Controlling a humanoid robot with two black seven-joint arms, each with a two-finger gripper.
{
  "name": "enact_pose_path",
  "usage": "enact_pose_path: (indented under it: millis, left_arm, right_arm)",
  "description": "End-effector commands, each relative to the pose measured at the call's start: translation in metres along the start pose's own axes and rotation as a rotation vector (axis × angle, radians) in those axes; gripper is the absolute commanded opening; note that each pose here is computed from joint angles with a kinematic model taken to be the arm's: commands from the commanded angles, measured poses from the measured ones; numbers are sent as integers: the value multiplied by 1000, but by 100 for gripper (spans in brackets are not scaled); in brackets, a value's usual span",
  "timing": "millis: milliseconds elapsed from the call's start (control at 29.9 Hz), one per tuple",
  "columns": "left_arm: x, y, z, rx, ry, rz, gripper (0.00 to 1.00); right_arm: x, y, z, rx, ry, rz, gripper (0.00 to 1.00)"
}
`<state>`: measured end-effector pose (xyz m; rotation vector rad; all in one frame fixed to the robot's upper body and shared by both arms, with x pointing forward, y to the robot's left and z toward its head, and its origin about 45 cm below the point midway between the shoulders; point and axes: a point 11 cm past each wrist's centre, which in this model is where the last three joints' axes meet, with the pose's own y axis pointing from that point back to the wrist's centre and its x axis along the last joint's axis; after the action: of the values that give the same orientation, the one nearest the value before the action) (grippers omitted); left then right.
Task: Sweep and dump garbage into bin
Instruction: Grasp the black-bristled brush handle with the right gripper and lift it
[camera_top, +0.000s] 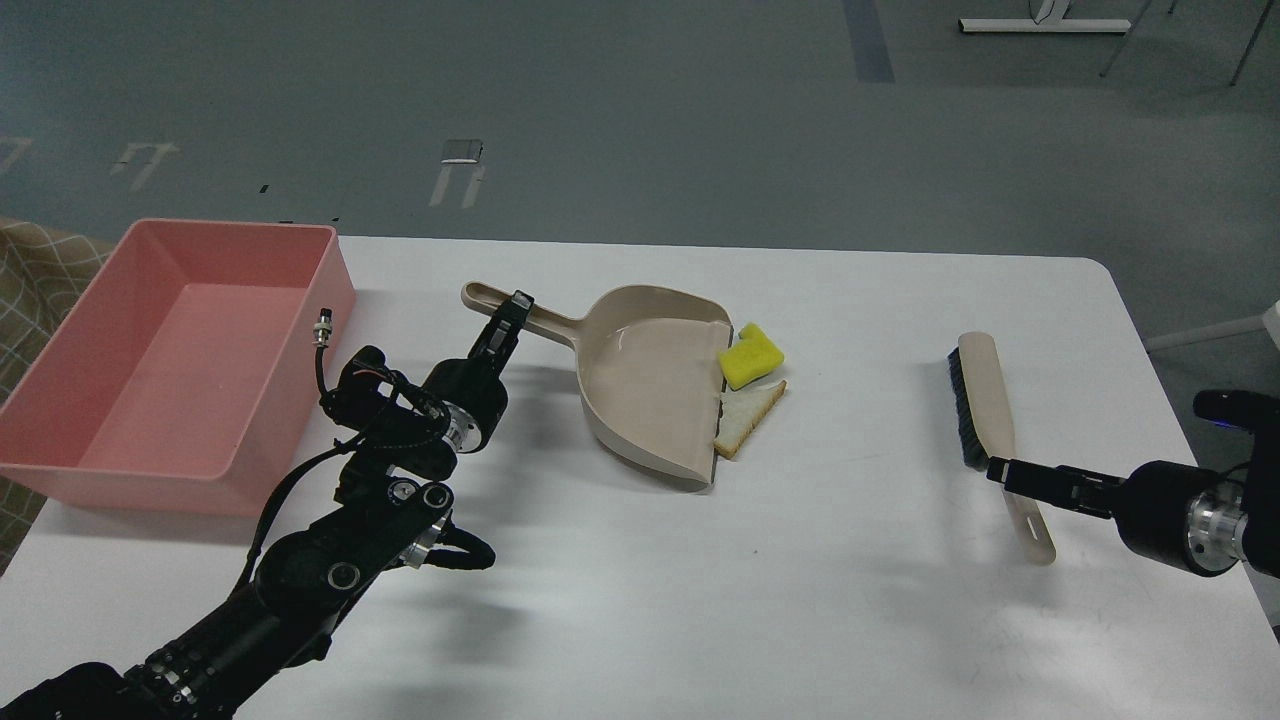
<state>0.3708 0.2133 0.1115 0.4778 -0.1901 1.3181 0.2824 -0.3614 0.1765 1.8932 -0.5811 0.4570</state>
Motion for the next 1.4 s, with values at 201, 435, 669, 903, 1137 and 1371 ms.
enact_pose_path:
  millis: [201, 435, 669, 903, 1137, 1371]
  left_arm:
    - [-1, -1, 2, -5, -3, -3, 0]
    - [0, -1, 2, -7, -4, -2, 0]
    - [0, -1, 4, -11, -3, -3, 0]
    - [0, -1, 3, -10, -1, -2, 0]
    - [-1, -1, 3, -10, -2, -5, 0]
    - [-1, 0, 3, -10, -2, -4, 0]
  right_arm:
    - [-2, 0, 1, -2, -2, -3, 78]
    - [-3, 0, 2, -5, -3, -8, 78]
    - [-12, -1, 5, -23, 10, -32, 72]
    - [-14, -4, 2, -14, 8, -38, 63]
    - [-14, -5, 1, -11, 10, -37, 52]
    - [-17, -8, -4, -2, 8, -42, 42]
